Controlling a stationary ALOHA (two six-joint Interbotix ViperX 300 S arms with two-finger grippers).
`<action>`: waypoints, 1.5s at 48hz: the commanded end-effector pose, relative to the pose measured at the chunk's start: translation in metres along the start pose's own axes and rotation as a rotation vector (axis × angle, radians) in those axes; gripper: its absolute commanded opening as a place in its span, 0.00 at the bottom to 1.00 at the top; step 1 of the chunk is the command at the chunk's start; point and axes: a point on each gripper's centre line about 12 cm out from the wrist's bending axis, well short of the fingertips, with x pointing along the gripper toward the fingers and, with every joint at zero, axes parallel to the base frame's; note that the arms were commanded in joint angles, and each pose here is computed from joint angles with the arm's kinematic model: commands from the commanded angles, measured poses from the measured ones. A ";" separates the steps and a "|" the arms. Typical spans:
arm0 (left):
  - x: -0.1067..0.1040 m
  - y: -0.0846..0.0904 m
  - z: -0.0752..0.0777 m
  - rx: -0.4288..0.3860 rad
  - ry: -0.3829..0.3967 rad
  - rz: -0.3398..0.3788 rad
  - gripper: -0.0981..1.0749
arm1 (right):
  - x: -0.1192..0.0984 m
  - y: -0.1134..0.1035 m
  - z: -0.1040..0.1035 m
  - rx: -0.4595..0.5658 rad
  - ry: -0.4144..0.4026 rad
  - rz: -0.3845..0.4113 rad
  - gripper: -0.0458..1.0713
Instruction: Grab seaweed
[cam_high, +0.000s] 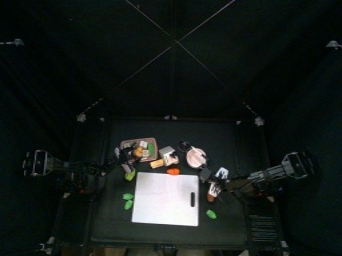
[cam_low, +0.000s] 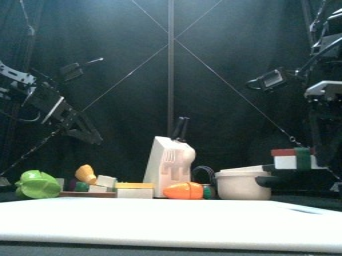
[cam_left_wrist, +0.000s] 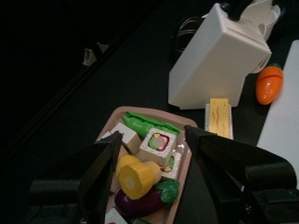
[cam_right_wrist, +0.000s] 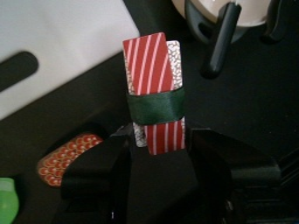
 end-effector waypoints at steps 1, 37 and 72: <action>-0.002 -0.020 0.021 0.112 -0.107 -0.100 0.88 | -0.024 0.008 0.022 0.029 -0.089 0.077 0.54; 0.015 -0.095 0.092 0.674 -0.537 -0.364 0.89 | -0.035 0.029 0.071 0.173 -0.392 0.492 0.48; 0.081 -0.144 0.107 1.042 -0.638 -0.348 0.89 | -0.018 0.031 0.076 0.171 -0.362 0.457 0.44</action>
